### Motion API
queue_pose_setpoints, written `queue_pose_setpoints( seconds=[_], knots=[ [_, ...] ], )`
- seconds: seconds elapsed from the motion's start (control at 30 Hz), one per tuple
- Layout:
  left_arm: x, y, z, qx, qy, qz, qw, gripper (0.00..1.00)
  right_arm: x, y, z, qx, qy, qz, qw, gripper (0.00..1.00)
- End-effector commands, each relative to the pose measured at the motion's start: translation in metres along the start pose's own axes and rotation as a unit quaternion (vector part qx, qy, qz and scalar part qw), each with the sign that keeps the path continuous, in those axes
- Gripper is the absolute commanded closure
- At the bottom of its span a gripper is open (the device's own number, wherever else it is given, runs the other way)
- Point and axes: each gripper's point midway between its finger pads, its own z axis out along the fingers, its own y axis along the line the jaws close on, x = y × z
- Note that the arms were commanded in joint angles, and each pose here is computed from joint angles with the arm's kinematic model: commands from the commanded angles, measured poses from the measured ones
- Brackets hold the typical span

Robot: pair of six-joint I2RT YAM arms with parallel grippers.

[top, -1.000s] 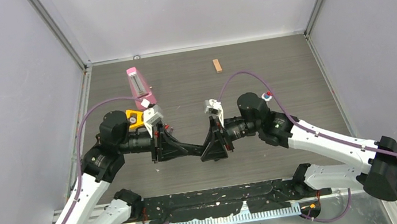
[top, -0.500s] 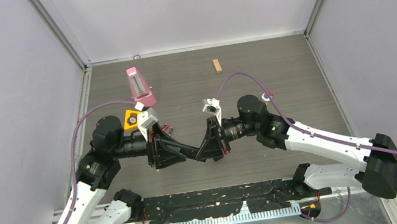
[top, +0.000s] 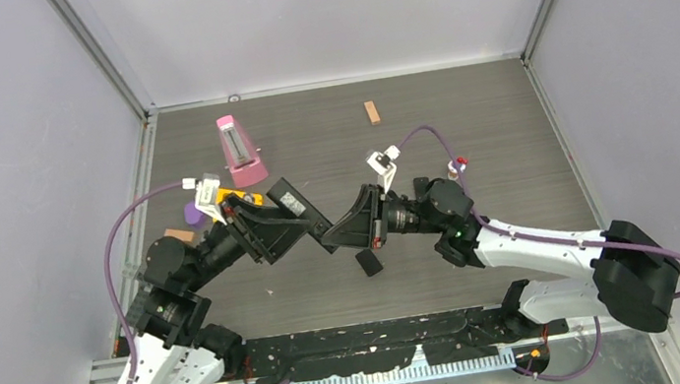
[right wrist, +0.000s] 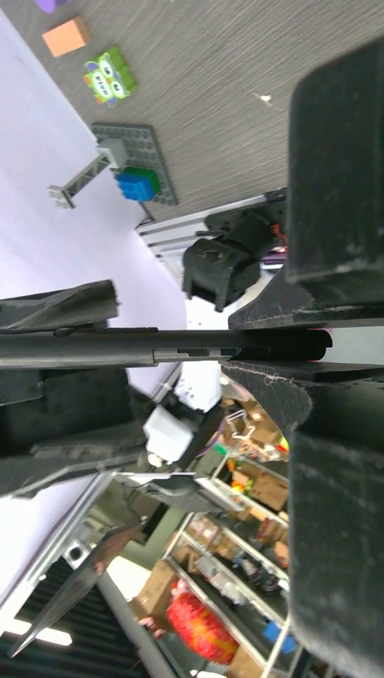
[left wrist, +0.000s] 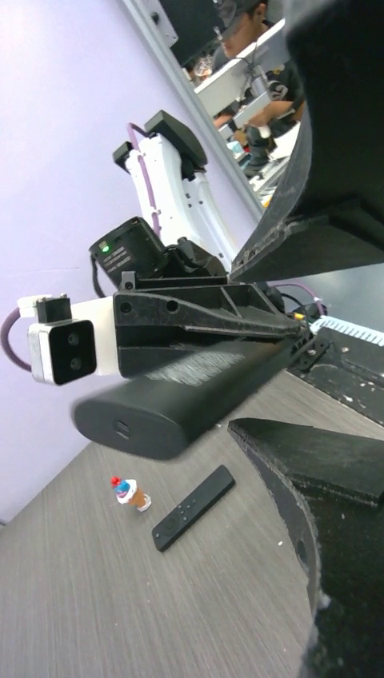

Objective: Load the batteries into the remote control
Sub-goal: Adjust the remote control.

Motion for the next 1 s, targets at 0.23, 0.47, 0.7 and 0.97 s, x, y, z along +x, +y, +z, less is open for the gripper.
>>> queue_pose_setpoints(
  seconds=[0.23, 0.47, 0.7, 0.97],
  knots=[
    [-0.027, -0.004, 0.008, 0.013, -0.075, -0.046, 0.996, 0.53, -0.033, 0.025, 0.01, -0.047, -0.076, 0.016, 0.996, 0.95],
    [-0.026, 0.001, 0.013, 0.009, -0.072, -0.054, 0.996, 0.48, -0.03, 0.02, 0.013, -0.044, -0.078, 0.03, 0.996, 0.95],
    [-0.026, 0.012, 0.02, -0.01, -0.068, -0.051, 0.996, 0.78, -0.026, 0.014, 0.016, -0.039, -0.07, 0.039, 0.996, 0.95],
    [-0.033, 0.063, -0.003, -0.177, -0.073, 0.042, 0.981, 1.0, -0.022, -0.008, 0.015, 0.026, -0.064, 0.034, 0.997, 0.19]
  ],
)
